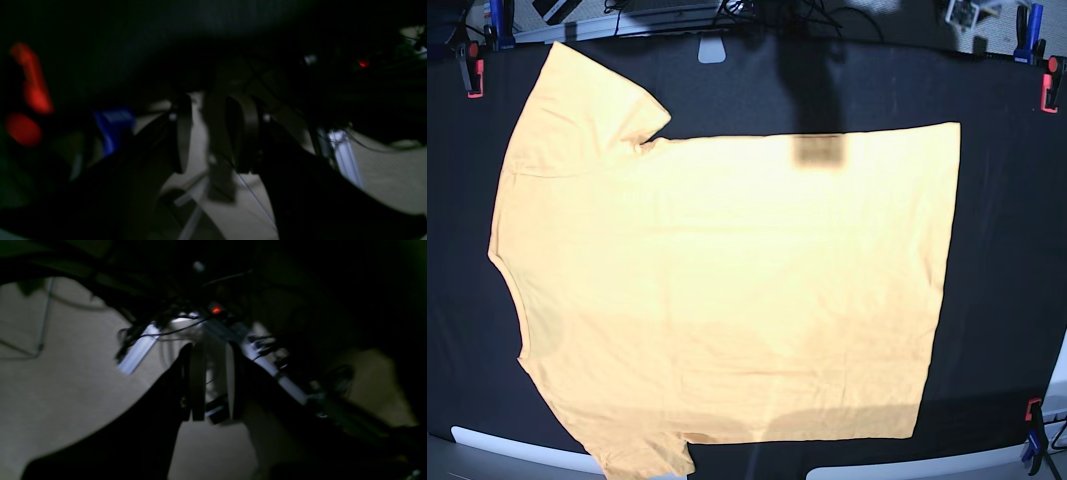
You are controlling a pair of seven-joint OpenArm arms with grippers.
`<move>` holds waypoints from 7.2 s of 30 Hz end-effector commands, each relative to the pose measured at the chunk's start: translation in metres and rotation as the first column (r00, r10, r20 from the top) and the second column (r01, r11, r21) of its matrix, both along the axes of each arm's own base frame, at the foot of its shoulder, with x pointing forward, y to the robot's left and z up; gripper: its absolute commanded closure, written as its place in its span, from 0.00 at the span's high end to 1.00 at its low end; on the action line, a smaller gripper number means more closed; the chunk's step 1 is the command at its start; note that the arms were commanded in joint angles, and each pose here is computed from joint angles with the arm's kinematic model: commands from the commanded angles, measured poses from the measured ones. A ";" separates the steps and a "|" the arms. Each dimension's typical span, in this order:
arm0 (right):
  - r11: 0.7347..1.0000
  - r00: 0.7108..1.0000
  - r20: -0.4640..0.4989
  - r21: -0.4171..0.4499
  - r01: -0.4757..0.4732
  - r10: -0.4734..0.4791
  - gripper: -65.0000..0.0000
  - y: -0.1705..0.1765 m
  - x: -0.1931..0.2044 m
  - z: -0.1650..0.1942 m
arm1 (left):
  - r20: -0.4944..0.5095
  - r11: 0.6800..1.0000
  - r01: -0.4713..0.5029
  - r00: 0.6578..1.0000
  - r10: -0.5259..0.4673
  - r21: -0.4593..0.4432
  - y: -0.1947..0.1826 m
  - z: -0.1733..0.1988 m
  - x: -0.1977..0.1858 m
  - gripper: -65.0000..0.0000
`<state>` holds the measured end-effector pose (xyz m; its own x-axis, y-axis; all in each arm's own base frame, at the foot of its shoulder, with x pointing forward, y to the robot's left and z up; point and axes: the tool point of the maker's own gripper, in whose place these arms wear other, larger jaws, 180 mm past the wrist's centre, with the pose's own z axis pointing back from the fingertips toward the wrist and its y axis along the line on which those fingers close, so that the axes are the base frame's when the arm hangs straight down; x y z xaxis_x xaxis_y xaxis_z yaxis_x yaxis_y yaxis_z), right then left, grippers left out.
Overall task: Layout the t-shirt on the table in an organized manner, then fold the t-shirt properly
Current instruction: 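Lower both grippers onto the shirt's shoulder corners and pinch them, then lift the shoulder corners with both grippers and drag the shirt toward the robot, then adjust both grippers' hold on the shoulders and pull the shirt taut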
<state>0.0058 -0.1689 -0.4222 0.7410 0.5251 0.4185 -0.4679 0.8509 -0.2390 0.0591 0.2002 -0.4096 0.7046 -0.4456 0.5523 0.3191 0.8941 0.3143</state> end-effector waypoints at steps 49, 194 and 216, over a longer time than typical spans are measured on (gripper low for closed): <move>0.800 0.869 0.160 -0.494 -0.340 0.468 0.16 -0.080 0.129 0.069 | -0.083 0.694 0.665 0.736 -0.672 0.278 -0.003 -0.014 0.133 0.30; 0.867 0.877 0.394 -0.496 -0.050 0.276 0.00 -0.115 0.236 0.127 | 0.287 0.915 0.305 0.881 -0.377 0.264 0.027 0.075 0.189 0.00; 0.871 0.916 0.384 -0.484 0.090 0.118 0.00 -0.179 0.286 0.101 | 0.345 0.946 0.269 0.883 -0.318 0.184 0.044 0.067 0.231 0.00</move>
<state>0.2838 -0.3407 -0.3367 0.5764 0.7318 0.3637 -0.2848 0.5971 -0.7499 0.2830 0.2376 -0.3544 0.3110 -0.6751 0.6689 0.4285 0.7279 0.5354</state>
